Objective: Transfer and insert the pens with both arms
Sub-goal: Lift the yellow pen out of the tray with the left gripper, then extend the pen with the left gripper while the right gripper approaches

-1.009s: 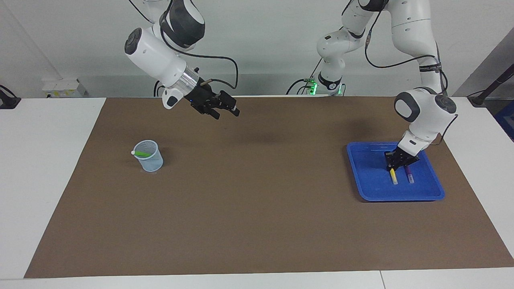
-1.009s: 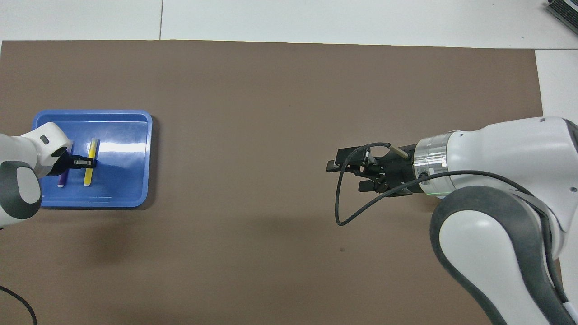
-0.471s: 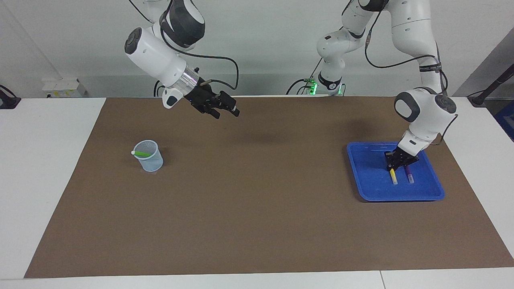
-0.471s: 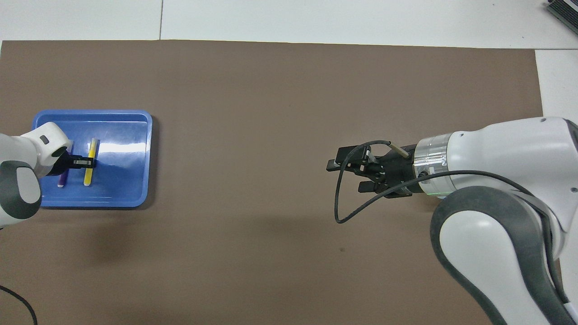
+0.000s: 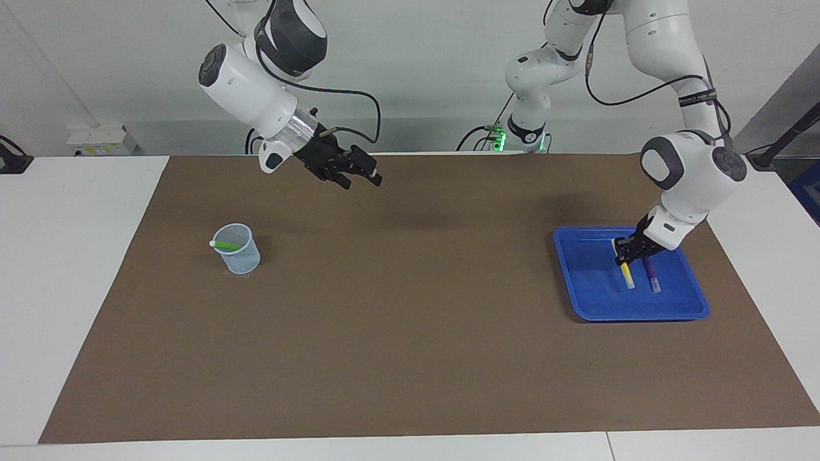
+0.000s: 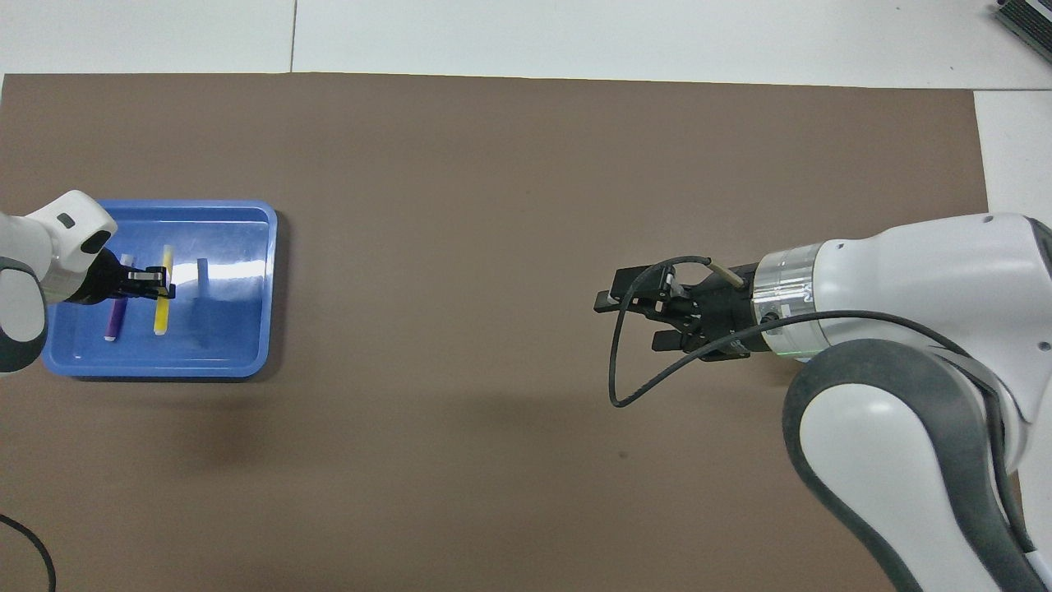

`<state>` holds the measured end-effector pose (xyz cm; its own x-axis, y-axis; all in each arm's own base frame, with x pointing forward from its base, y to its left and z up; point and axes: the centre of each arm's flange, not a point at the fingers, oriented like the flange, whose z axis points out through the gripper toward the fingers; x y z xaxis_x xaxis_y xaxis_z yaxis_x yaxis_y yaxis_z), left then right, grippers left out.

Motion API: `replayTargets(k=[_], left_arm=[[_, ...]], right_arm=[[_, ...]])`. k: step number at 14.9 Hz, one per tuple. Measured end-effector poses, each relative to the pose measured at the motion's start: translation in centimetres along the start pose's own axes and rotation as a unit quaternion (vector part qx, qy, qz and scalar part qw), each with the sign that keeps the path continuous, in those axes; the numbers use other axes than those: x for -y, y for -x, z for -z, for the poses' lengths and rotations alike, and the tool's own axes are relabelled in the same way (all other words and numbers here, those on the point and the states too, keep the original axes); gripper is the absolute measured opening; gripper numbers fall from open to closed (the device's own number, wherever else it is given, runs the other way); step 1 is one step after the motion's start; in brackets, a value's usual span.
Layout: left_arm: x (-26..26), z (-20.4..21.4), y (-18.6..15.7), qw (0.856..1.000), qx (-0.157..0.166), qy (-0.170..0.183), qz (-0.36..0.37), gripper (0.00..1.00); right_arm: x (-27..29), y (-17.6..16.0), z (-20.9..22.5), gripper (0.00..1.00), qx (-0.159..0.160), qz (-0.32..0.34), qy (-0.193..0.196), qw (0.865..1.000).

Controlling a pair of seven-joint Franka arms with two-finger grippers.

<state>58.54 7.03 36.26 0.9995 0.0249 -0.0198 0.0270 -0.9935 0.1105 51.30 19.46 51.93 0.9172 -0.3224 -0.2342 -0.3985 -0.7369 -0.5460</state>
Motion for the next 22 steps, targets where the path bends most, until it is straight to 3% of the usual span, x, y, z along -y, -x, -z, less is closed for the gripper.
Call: replayTargets(k=[6, 10, 16, 22], left_arm=[[-6.1, 4.9, 1.6, 0.994, 0.036, -0.007, 0.098, 0.17], [-8.8, 7.4, 2.9, 0.971, 0.058, 0.067, 0.221, 0.17], [-12.5, 9.3, 3.5, 0.903, 0.094, 0.140, 0.396, 0.17], [-16.7, 11.8, 4.8, 0.789, 0.146, 0.186, 0.566, 0.17]], right_arm=[[0.0, 0.1, 0.1, 1.00, -0.001, 0.001, 0.000, 1.000], [0.1, 0.1, 0.2, 1.00, -0.001, 0.001, -0.001, 1.000], [0.1, 0.1, 0.2, 1.00, -0.001, 0.001, -0.001, 1.000], [1.3, 1.7, -1.2, 1.00, 0.002, 0.030, 0.020, 0.999]])
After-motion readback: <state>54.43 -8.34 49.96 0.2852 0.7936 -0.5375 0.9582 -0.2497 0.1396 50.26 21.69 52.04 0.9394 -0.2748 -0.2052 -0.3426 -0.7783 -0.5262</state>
